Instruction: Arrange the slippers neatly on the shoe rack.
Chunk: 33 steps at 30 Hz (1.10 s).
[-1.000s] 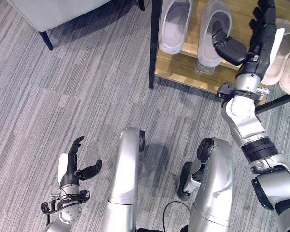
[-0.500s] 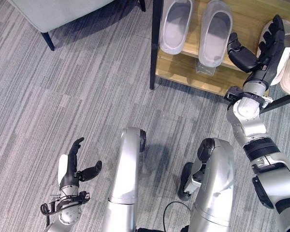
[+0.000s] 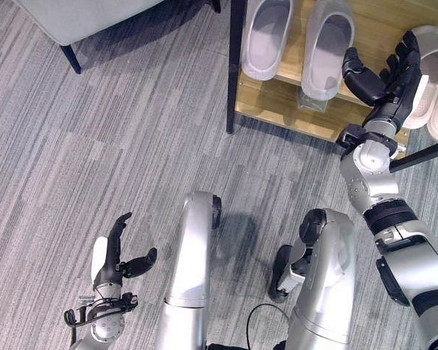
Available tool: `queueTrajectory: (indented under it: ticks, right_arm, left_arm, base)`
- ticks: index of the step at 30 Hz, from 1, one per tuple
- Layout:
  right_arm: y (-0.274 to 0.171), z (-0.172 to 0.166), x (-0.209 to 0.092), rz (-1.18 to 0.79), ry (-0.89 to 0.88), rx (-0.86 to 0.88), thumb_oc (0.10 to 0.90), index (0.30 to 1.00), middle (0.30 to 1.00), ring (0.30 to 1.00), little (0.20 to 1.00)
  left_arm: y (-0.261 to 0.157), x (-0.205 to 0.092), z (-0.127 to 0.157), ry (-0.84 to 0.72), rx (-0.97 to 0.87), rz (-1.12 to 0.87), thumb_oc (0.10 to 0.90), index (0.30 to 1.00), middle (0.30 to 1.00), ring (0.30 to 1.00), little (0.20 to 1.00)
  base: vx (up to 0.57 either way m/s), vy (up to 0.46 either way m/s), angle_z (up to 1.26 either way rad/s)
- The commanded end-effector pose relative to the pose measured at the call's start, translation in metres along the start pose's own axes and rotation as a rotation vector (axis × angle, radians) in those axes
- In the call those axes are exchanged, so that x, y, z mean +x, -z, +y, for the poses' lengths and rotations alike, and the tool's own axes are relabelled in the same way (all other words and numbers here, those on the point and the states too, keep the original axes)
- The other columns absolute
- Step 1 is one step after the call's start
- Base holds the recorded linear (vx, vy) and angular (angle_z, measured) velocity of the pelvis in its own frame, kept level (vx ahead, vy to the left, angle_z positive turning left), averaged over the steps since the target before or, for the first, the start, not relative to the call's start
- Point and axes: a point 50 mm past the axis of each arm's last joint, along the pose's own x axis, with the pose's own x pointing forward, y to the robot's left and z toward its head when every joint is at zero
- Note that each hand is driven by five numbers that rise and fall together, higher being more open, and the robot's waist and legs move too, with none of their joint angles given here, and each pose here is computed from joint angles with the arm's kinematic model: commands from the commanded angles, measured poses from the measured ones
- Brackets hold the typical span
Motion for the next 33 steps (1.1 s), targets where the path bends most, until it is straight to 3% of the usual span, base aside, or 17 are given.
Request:
queueTrajectory:
  ticks: [1,18,33]
  right_arm:
    - [-0.075,0.03,0.016,-0.273,-0.093,0.168,0.8,0.9,0.9,0.9,0.9]
    - [-0.047,0.056,0.0,-0.161,-0.193,0.154,0.8,0.9,0.9,0.9,0.9]
    - [-0.051,0.081,-0.012,-0.17,-0.222,0.211,0.8,0.9,0.9,0.9,0.9]
  left_arm:
    - [-0.008,-0.007,0.001,0.04,-0.015,-0.053,0.8,0.9,0.9,0.9,0.9]
    - [-0.005,-0.007,-0.002,0.048,-0.027,-0.025,0.8,0.9,0.9,0.9,0.9]
    - [-0.002,-0.007,-0.001,0.028,-0.03,-0.012,0.8,0.9,0.9,0.9,0.9]
  base:
    - [0.03,0.008,-0.02]
    - [0.0,0.001,0.0]
    - [0.0,0.0,0.0]
